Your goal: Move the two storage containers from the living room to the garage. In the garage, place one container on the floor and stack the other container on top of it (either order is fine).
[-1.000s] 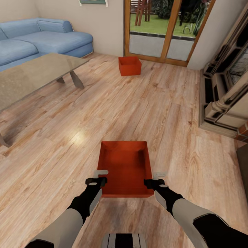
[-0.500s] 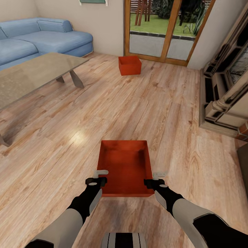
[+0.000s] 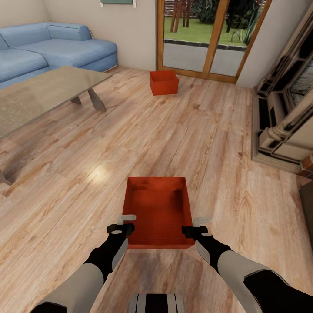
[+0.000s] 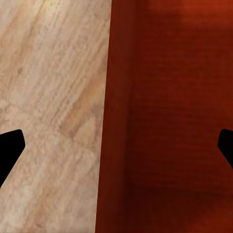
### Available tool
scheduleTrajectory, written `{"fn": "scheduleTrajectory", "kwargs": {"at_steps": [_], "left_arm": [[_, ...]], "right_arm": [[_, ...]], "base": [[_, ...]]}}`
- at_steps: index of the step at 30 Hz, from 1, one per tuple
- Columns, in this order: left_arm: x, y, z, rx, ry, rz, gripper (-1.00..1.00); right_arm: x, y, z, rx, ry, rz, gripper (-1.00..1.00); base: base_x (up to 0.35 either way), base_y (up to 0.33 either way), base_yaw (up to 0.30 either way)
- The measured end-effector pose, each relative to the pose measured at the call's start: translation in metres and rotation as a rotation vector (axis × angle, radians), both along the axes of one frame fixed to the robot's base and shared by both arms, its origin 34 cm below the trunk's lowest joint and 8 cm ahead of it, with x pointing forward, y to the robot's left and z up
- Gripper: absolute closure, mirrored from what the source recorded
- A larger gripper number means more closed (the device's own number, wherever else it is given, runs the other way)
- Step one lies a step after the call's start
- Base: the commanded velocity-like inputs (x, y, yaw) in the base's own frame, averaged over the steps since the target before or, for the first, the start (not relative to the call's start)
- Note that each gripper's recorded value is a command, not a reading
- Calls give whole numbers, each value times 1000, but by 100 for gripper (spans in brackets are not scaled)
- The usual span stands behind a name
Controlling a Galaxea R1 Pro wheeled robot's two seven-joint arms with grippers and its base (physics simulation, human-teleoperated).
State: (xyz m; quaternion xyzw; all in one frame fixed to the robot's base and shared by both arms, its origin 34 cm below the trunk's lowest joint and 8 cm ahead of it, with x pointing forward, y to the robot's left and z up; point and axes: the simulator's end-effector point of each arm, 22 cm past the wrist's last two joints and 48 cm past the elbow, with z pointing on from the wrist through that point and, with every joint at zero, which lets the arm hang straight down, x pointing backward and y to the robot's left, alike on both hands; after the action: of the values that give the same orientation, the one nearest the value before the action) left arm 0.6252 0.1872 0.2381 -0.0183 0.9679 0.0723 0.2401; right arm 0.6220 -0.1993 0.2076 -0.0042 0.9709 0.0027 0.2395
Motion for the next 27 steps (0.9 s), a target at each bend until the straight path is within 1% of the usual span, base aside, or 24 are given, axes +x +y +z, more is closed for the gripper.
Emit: {"fn": "scheduleTrajectory", "kwargs": {"at_steps": [20,27], "left_arm": [[0,0,0,4,1,-6,-100],[-4,0,-16,4,1,-5,-100]], "right_arm": [[0,-1,0,-1,2,0,-100],[-4,-1,-16,-1,2,0,-100]], "base": [[0,0,0],[0,0,0]]}}
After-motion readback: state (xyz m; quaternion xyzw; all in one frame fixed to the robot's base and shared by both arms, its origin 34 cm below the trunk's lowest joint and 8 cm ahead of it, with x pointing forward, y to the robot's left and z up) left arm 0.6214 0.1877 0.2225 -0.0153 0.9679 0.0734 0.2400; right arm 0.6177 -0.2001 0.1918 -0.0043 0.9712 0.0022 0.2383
